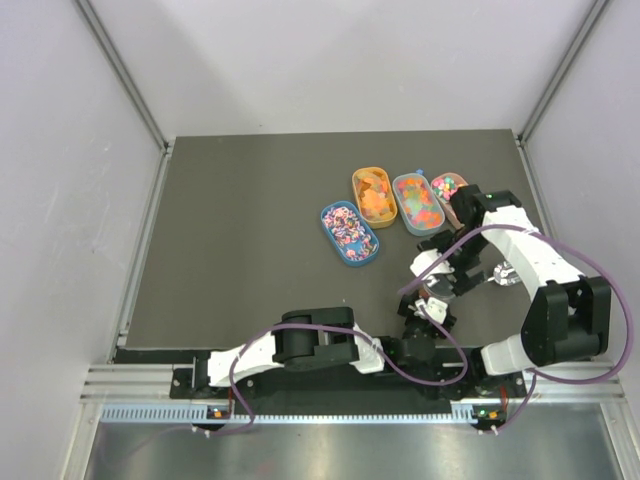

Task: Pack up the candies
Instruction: Screw the bottle lid onto the packing bottle.

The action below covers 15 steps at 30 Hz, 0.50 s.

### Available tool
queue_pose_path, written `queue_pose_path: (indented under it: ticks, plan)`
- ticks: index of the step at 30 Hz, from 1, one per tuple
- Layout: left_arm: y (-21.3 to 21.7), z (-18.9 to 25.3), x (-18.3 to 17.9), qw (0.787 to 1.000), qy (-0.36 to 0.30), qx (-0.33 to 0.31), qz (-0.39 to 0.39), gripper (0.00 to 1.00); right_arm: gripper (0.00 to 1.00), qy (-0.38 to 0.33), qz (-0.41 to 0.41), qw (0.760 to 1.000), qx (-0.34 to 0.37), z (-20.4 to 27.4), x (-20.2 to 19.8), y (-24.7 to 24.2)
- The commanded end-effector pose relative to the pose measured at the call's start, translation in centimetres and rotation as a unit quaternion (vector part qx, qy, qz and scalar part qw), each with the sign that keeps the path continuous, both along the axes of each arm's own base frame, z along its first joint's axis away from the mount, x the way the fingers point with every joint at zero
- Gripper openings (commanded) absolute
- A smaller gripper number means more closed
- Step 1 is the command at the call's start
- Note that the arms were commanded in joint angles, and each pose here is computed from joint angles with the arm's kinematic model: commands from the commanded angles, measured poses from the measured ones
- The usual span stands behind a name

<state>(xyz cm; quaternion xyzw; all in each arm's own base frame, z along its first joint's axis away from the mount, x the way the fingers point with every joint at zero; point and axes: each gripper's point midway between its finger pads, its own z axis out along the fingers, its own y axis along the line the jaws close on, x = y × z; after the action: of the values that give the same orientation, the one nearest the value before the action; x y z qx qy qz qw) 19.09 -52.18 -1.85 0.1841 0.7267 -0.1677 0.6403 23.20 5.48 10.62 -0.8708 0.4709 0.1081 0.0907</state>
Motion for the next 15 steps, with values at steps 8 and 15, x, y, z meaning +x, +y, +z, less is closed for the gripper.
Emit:
queue_pose_path:
  ticks: [8, 15]
  plan:
    - [35.05, -27.81, -9.05, 0.769, 0.269, 0.58, -0.009, 0.0, 1.0, 0.028, 0.102, 0.994, 0.034, 1.56, -2.39, 2.04]
    - [35.13, -27.84, -9.11, 0.768, 0.271, 0.58, -0.009, 0.0, 0.96, 0.037, 0.107, 0.993, 0.029, 1.12, -2.59, 2.18]
